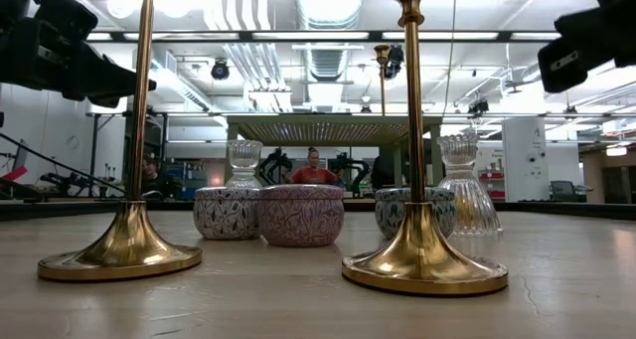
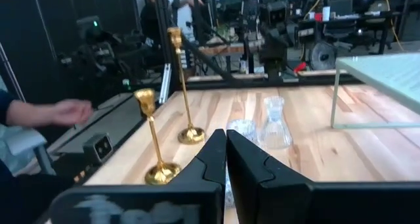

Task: Pick & Place candle stick holders
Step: Put the left gold candle holder on the shelf

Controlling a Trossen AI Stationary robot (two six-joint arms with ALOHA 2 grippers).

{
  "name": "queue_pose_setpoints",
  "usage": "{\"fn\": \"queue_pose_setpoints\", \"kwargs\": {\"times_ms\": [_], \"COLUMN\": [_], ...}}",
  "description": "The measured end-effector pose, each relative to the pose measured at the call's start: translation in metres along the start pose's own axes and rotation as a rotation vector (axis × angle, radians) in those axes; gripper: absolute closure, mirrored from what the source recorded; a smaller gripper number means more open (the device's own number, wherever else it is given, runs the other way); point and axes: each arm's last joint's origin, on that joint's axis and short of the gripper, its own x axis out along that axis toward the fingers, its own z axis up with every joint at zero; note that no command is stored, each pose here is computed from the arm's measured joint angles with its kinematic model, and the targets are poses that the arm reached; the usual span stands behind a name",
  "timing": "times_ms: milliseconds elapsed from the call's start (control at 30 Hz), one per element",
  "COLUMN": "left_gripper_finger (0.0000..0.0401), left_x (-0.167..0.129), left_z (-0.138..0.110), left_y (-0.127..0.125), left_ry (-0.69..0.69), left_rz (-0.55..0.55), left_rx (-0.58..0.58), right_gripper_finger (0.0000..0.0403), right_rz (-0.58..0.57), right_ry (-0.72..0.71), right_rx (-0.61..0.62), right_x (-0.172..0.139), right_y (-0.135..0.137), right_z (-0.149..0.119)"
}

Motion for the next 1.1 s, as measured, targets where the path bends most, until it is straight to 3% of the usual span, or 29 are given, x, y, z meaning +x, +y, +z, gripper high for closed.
{"fn": "queue_pose_setpoints", "kwargs": {"times_ms": [467,500,567,633,900,1033,1100], "left_gripper_finger": [0.0341,0.0341,0.0341,0.0341,0.0341,0.0341,0.0341], "left_x": [0.000,0.000,0.001,0.003,0.006,0.006,0.005], "left_z": [0.001,0.001,0.003,0.004,0.008,0.017,0.022], "left_y": [0.000,-0.001,-0.003,-0.004,-0.014,-0.020,-0.024], "left_ry": [-0.013,-0.021,-0.051,-0.110,-0.188,-0.255,-0.308], "left_rz": [0.000,-0.016,-0.087,-0.105,-0.342,-0.417,-0.456], "left_rx": [-0.011,-0.081,-0.371,-0.475,-0.455,-0.480,-0.439], "right_gripper_finger": [0.0394,0.0394,0.0394,0.0394,0.0394,0.0394,0.0394], "right_rz": [-0.034,-0.033,-0.033,-0.034,-0.034,-0.035,-0.035], "right_ry": [0.033,0.031,0.032,0.032,0.034,0.040,0.042], "right_rx": [0.117,0.115,0.105,0.101,0.111,0.117,0.116], "right_x": [0.003,0.003,0.003,0.003,0.003,0.004,0.004], "right_y": [-0.003,-0.003,-0.003,-0.003,-0.003,-0.003,-0.003], "right_z": [-0.015,-0.015,-0.015,-0.015,-0.015,-0.015,-0.015]}}
